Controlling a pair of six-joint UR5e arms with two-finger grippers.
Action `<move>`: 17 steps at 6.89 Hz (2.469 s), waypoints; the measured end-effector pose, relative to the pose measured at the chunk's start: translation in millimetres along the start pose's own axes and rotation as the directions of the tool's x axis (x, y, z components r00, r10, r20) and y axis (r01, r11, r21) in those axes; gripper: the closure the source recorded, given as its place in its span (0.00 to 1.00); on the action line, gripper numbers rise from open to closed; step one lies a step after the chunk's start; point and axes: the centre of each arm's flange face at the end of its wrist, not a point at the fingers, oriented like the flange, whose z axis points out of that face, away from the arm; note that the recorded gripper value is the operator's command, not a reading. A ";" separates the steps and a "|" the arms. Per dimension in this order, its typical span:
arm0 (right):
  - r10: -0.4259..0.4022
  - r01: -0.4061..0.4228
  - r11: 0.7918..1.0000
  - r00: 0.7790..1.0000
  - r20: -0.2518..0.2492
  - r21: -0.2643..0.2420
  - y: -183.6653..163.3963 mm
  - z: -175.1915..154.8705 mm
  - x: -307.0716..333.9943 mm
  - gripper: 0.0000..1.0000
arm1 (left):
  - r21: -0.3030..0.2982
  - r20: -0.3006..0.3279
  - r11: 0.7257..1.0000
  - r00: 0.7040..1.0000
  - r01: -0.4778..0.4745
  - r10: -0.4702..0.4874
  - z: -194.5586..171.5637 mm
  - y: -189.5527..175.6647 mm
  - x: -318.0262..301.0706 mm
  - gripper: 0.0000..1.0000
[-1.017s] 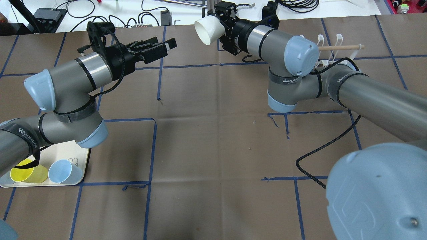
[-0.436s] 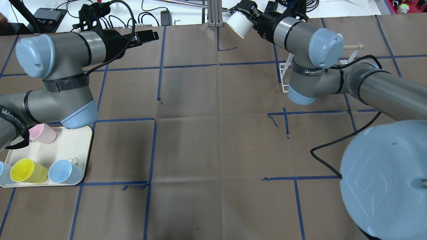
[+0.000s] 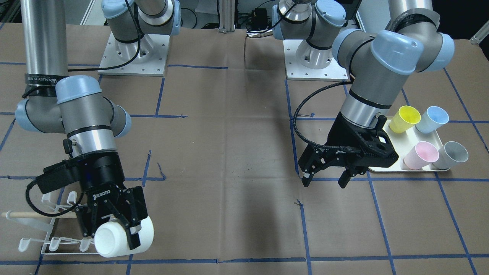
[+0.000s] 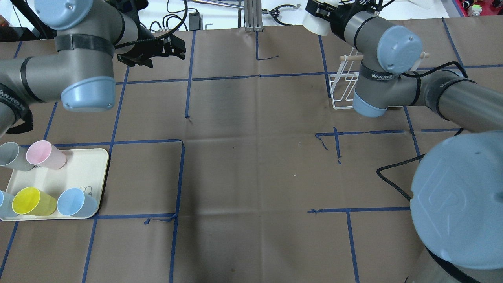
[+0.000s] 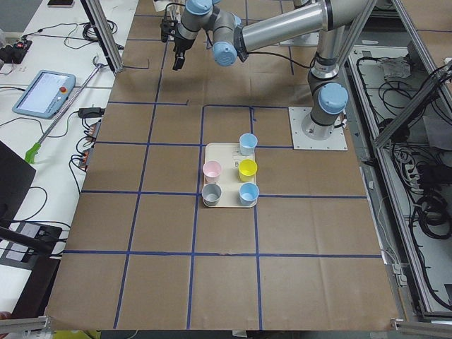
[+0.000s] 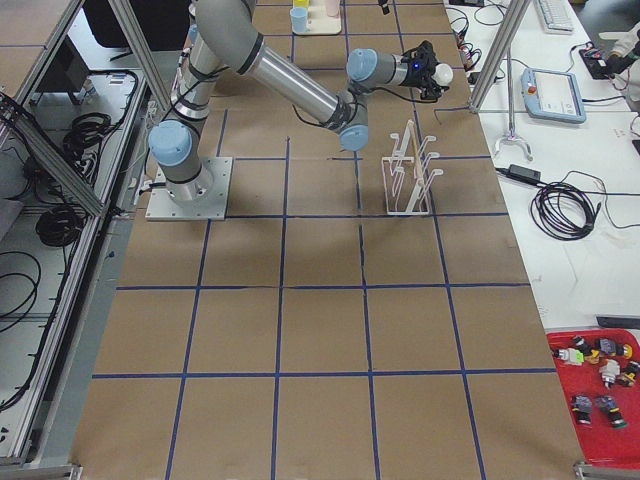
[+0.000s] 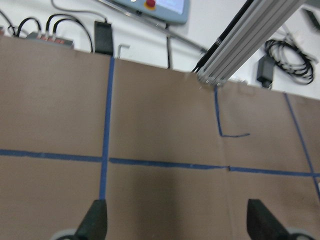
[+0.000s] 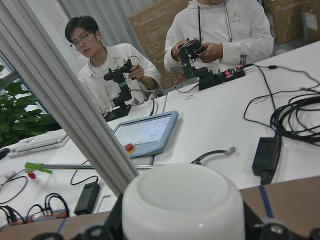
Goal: Transfer IKEA cup to right arm and place on rack
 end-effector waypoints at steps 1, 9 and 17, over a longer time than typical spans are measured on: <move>-0.130 0.132 0.991 0.990 -0.051 0.031 -11.1 -2.6 19.6 0.71 | -0.119 0.081 0.993 0.996 -0.023 0.033 -16.8 7.3 9.9 0.01; -0.287 0.318 0.939 0.934 -0.215 0.131 23.8 10.8 66.2 0.69 | -0.311 0.099 0.939 0.977 -0.149 0.188 -119.7 44.4 -16.5 0.01; -0.273 0.291 0.954 0.939 -0.210 0.063 61.0 15.5 76.4 0.43 | -0.388 0.083 0.915 0.985 -0.108 0.152 -117.9 129.2 -200.0 0.01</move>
